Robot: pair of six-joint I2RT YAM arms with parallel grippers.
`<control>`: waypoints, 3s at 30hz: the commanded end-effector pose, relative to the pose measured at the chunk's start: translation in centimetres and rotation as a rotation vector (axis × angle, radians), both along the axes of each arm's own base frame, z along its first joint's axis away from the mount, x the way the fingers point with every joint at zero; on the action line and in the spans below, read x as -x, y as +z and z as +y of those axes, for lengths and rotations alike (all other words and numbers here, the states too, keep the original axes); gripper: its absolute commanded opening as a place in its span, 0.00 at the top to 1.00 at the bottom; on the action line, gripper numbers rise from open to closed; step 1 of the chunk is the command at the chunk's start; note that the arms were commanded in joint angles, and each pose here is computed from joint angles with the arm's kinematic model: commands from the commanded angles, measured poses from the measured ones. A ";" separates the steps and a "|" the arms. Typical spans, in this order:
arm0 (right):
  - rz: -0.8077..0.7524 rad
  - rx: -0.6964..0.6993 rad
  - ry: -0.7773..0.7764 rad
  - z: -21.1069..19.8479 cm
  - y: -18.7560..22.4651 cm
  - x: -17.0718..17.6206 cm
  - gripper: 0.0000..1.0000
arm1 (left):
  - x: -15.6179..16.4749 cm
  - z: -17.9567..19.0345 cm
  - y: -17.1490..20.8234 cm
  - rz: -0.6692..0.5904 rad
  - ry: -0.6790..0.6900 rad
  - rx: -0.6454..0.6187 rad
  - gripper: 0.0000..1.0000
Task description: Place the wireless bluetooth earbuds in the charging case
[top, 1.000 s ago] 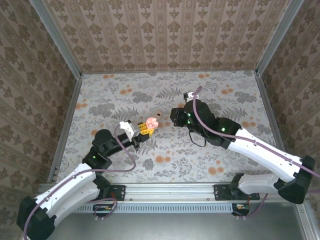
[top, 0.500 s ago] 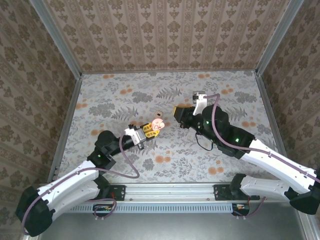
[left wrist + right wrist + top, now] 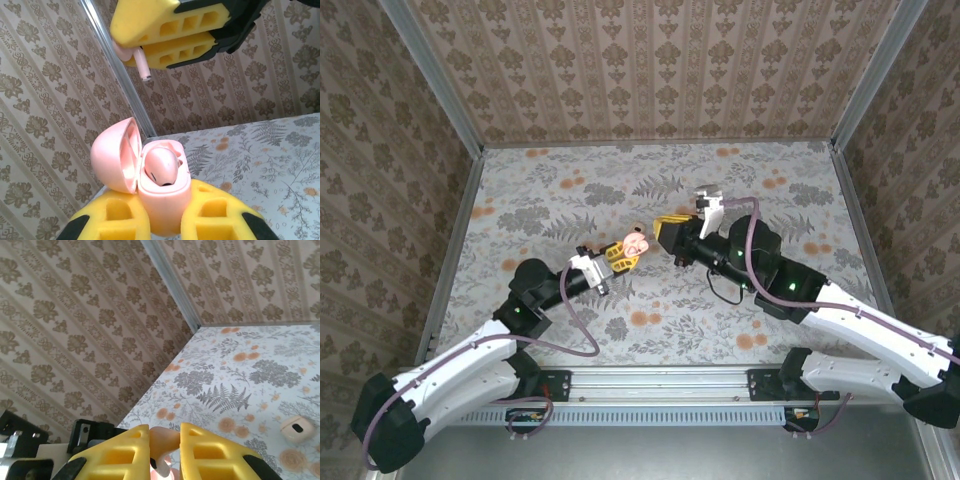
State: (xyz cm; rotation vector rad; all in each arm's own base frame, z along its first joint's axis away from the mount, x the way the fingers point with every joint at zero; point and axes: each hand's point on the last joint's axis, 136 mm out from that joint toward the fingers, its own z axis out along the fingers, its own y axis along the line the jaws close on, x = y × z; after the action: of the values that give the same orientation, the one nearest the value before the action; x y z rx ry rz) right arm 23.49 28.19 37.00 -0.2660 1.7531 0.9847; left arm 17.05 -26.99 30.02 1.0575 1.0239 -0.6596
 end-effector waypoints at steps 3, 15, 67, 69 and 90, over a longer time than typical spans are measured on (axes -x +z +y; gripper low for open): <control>-0.057 0.022 0.066 1.5 0.8 0.5 0.84 | -0.1 -0.2 2.3 0.047 -0.015 0.073 1.00; -0.068 0.069 0.091 2.3 -0.3 0.8 0.84 | -0.5 -0.1 2.9 0.106 -0.010 0.129 1.00; -0.027 0.057 -0.022 -1.2 2.8 0.4 0.49 | -0.9 -1.0 2.8 0.210 -0.061 0.141 1.00; -0.010 0.056 -0.025 -2.0 3.0 0.3 0.50 | -0.8 -1.0 2.9 0.226 -0.088 0.139 1.00; 0.532 -0.155 0.212 -0.9 -5.2 -3.0 0.72 | 0.9 -3.4 3.5 0.416 -0.402 0.072 1.00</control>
State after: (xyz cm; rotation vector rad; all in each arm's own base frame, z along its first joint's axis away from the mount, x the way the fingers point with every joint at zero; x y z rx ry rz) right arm 27.53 26.01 30.87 -0.0567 2.1454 1.2666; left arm 16.80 -30.32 31.92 1.0732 1.1750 -1.2192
